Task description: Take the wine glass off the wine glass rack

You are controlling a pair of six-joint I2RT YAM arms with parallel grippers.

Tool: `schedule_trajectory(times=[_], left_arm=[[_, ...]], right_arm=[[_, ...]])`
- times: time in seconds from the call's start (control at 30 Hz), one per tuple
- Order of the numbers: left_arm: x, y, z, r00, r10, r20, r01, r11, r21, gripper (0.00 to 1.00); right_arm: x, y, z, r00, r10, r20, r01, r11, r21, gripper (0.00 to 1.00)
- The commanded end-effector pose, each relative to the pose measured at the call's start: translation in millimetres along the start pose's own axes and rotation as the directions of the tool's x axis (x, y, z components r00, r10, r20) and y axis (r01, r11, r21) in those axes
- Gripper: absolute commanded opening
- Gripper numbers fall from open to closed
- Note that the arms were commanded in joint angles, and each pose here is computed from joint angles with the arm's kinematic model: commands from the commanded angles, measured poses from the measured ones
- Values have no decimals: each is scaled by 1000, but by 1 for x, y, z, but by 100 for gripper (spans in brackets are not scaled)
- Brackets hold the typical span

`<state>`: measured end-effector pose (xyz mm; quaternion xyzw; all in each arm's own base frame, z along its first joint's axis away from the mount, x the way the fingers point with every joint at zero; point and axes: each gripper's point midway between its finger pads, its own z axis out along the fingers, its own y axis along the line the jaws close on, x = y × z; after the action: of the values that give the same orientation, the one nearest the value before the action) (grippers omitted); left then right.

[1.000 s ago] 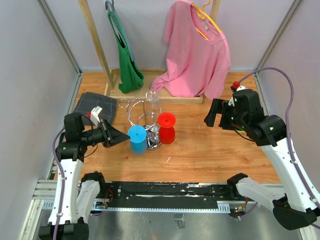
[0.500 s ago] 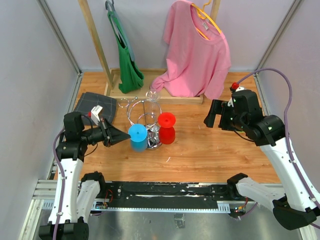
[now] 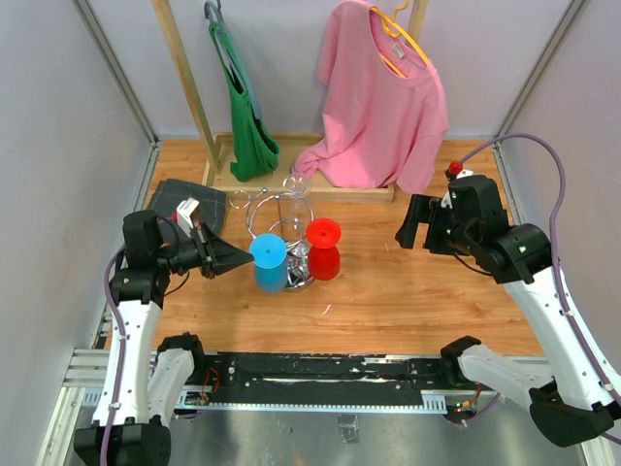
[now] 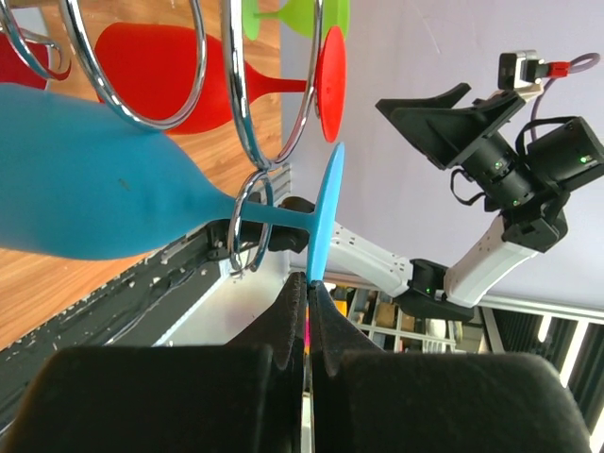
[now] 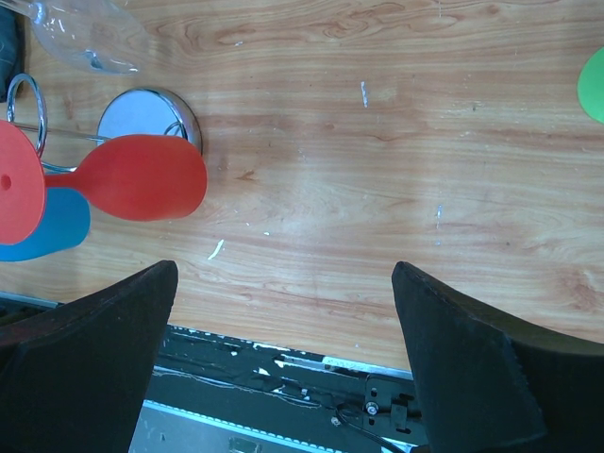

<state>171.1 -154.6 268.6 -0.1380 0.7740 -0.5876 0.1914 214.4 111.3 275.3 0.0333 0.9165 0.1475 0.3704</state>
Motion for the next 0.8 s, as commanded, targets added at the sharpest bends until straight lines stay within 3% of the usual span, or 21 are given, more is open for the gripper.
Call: schedule_trajectory(times=[0.0, 0.77], left_arm=[[-2, -24, -5, 999, 44, -12, -43, 997, 62, 0], [5, -11, -13, 996, 71, 50, -71, 997, -16, 0]], right_arm=[[2, 1, -2, 1000, -9, 10, 9, 1000, -10, 99], [3, 1, 0, 1000, -22, 0, 22, 1000, -8, 98]])
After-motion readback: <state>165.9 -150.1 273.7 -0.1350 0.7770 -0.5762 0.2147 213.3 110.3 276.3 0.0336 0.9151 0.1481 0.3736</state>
